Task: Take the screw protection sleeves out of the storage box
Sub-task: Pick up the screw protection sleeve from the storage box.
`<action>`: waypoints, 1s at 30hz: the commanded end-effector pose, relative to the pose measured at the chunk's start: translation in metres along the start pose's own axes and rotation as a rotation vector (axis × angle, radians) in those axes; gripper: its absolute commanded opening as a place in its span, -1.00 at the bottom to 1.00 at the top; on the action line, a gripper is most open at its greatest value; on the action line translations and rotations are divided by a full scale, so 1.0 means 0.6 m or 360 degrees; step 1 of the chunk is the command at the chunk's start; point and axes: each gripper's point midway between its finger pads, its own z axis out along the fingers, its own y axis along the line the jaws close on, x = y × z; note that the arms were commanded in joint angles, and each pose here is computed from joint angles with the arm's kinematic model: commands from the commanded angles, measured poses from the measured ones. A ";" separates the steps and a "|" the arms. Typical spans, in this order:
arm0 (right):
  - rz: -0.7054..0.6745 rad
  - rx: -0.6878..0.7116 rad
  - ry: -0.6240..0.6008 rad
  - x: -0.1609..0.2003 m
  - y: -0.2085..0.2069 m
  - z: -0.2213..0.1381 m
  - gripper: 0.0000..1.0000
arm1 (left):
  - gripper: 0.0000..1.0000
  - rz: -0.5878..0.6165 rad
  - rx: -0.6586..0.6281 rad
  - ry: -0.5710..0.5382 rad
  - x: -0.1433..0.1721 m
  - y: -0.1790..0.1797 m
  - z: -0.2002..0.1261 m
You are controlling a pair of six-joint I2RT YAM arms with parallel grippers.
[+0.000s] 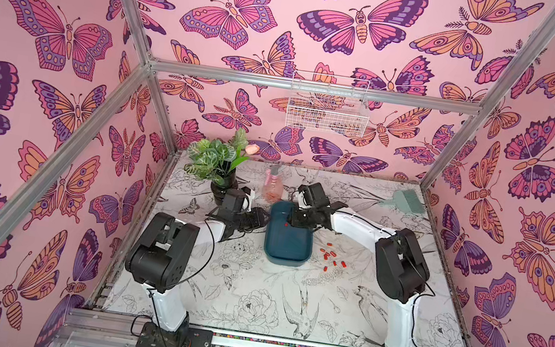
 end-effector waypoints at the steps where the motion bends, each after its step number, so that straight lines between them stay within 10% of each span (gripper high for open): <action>1: -0.0050 0.0114 0.0083 0.017 -0.010 0.014 -0.37 | -0.14 0.0009 0.0007 0.0000 -0.002 0.002 0.002; 30: -0.0054 0.0176 0.0177 0.019 -0.014 0.080 -0.37 | -0.14 0.0005 0.0006 0.0003 -0.002 0.003 0.002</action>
